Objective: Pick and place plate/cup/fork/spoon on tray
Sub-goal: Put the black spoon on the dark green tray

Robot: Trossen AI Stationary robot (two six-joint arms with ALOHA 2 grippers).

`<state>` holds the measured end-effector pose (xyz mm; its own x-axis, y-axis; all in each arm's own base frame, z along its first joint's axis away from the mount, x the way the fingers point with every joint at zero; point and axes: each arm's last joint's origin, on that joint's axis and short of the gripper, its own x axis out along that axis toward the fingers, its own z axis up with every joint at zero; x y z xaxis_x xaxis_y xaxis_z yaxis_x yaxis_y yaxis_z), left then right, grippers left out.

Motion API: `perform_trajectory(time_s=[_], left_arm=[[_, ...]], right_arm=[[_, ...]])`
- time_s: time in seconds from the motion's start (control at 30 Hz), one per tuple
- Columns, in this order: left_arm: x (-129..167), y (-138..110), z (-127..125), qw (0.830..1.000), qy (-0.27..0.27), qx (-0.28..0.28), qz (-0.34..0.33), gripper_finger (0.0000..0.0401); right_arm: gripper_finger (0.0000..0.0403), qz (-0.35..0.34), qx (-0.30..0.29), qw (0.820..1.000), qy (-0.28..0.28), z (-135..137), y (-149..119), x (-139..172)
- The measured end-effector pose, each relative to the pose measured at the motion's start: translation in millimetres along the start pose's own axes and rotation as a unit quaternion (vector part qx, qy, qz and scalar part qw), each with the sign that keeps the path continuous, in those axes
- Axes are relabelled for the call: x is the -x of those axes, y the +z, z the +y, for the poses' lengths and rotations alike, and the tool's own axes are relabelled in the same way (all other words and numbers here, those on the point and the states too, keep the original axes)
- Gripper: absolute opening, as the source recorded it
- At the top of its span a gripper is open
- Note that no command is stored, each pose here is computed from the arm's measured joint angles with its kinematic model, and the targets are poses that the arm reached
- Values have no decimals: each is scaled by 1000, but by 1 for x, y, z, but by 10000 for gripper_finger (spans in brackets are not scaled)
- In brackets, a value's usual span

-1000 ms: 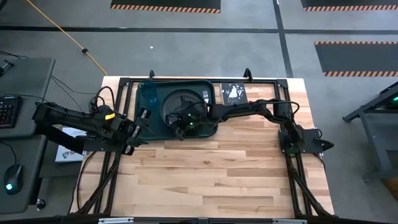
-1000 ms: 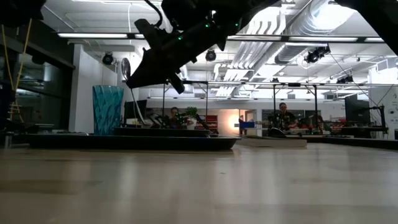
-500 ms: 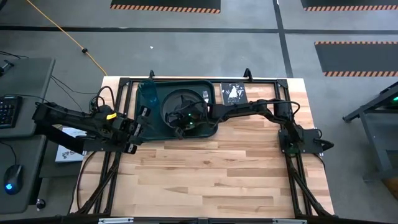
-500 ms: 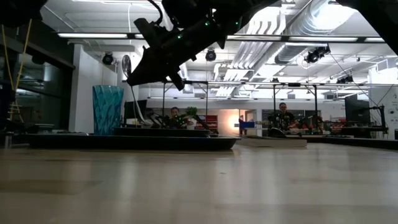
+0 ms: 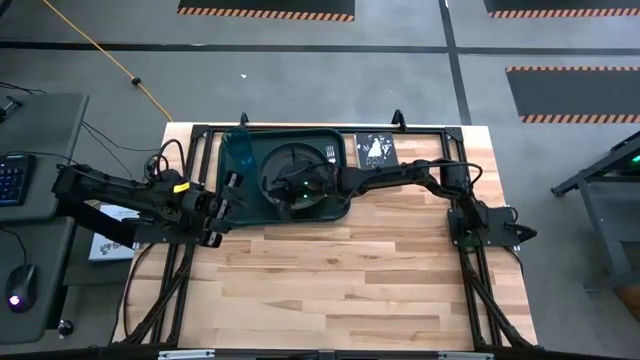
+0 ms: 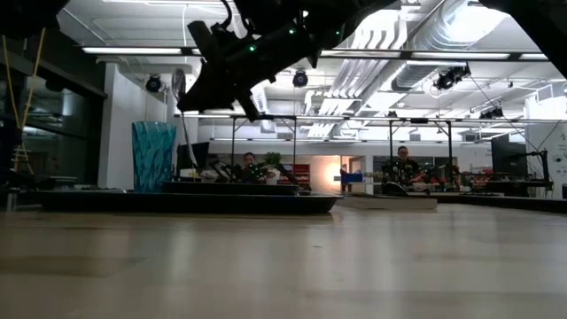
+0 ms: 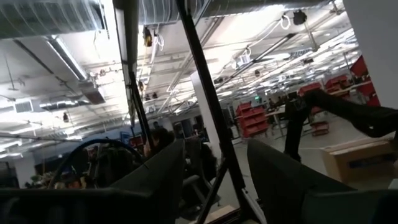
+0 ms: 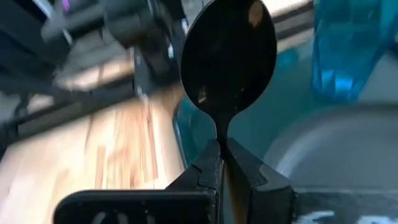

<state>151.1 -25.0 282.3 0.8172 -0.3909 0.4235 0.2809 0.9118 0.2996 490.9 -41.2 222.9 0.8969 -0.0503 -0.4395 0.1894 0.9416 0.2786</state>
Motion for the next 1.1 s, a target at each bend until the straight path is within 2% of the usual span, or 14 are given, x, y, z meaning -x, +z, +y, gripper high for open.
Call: perform_trajectory(time_s=[0.2, 0.33, 0.57, 0.8, 0.97, 1.1], left_arm=[[0, 0, 0, 1000, 1, -7, 0, 165], [0, 0, 0, 1000, 1, 7, -2, 165], [2, 5, 0, 999, 0, 50, -16, 165], [6, 14, 0, 991, -1, 127, -40, 165], [6, 14, 0, 992, -1, 115, -41, 165], [6, 14, 0, 993, 1, 106, -41, 165]], right_arm=[[0, -89, -33, 995, 30, -2, -5, -25], [0, -97, -54, 993, 39, -3, -6, -50], [0, -67, -37, 996, 37, -1, 4, -88], [0, -62, -65, 995, -32, -15, 0, -95], [0, -73, -111, 989, -62, -24, 1, -95], [0, -71, -119, 988, -74, -24, -7, -100]])
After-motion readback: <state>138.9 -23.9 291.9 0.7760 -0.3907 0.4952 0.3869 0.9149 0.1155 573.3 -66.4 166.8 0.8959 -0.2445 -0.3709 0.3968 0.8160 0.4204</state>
